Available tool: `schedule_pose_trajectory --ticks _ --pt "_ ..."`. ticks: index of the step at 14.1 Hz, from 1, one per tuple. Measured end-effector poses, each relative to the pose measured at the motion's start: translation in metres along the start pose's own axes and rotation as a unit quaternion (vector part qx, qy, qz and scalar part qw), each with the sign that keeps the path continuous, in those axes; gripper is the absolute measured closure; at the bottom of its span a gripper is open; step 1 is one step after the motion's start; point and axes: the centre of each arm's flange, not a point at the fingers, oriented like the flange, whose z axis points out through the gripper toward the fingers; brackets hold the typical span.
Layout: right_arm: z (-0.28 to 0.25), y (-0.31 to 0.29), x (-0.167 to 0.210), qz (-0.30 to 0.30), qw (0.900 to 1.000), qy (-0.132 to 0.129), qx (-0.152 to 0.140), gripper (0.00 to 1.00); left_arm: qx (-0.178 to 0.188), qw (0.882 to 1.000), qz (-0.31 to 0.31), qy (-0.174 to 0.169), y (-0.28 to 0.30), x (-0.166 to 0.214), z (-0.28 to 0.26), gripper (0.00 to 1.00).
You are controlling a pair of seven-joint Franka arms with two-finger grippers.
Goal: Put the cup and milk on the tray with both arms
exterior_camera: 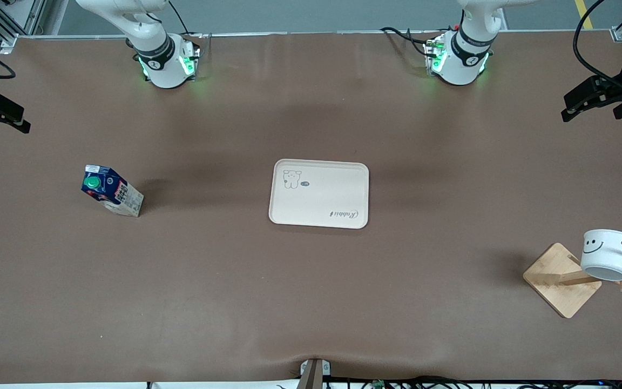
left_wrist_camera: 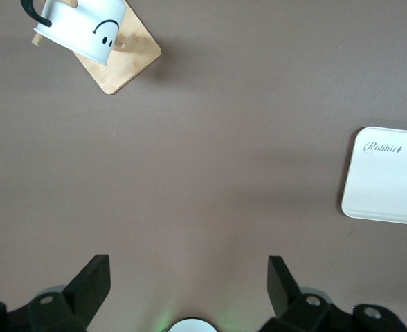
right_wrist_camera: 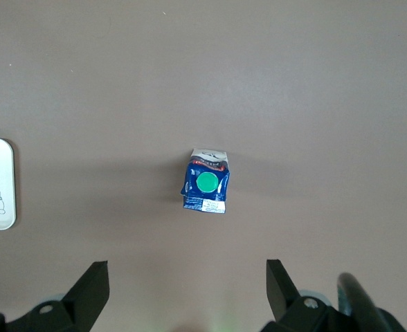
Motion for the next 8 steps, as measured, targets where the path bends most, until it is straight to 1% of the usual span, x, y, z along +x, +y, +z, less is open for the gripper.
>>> schedule_pose_trajectory --ticks 8 --pt "0.0028 0.0004 0.0016 0.000 1.000 -0.003 0.000 0.00 0.000 1.000 -0.002 0.001 -0.0014 0.0001 -0.0009 0.00"
